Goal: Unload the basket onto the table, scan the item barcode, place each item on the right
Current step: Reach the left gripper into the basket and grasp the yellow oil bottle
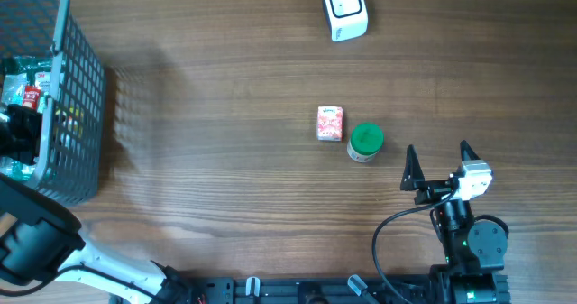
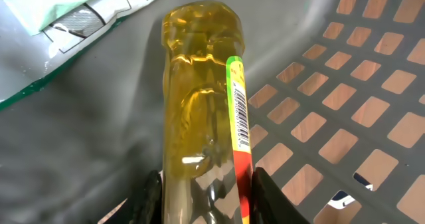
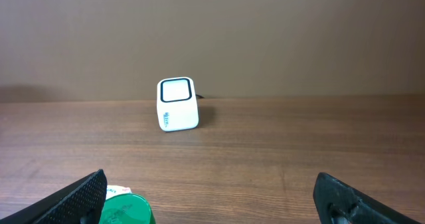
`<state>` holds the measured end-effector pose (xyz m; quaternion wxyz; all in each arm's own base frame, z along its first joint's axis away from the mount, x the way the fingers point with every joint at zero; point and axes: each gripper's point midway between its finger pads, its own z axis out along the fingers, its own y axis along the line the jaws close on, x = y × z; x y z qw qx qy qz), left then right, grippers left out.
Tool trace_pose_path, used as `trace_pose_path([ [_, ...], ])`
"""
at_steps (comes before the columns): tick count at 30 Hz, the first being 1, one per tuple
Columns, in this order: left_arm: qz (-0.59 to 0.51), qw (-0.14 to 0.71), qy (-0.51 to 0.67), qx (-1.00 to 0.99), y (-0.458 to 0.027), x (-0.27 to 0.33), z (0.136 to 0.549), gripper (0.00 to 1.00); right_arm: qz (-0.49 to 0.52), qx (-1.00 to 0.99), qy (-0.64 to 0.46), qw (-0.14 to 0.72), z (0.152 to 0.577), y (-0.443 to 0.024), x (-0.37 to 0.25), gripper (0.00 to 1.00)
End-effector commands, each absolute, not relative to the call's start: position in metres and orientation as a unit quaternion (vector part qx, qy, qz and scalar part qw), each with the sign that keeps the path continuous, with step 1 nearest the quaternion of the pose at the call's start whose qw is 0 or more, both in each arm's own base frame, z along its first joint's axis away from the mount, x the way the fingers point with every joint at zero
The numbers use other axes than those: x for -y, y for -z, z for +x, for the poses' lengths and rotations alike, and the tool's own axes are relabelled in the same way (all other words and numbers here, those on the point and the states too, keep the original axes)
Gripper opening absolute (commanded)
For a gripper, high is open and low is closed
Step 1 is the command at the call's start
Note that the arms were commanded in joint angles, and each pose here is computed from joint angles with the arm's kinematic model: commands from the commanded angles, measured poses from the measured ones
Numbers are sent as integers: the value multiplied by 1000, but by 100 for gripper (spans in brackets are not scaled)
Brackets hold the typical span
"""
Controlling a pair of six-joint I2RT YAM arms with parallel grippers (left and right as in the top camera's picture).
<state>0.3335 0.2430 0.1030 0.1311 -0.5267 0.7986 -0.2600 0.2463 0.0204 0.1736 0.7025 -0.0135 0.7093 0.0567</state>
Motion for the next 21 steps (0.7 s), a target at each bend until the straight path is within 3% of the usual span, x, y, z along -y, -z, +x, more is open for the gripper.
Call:
trace_pose_path([
  [1, -520, 137, 285, -794, -110, -239, 342, 31, -12, -707, -49, 705, 246, -175, -18, 100],
  [3, -520, 137, 285, -794, -110, -239, 342, 33, -12, -707, -49, 705, 246, -175, -18, 100],
  [6, -520, 135, 285, -794, -109, -238, 341, 46, -12, -707, -49, 705, 246, -175, -18, 100],
  [15, -525, 127, 261, -800, -69, -237, 332, 42, -12, -707, -49, 705, 246, -175, -18, 100],
  [21, -523, 128, 251, -804, -51, -236, 327, 45, -12, -707, -49, 705, 246, -175, -18, 100],
])
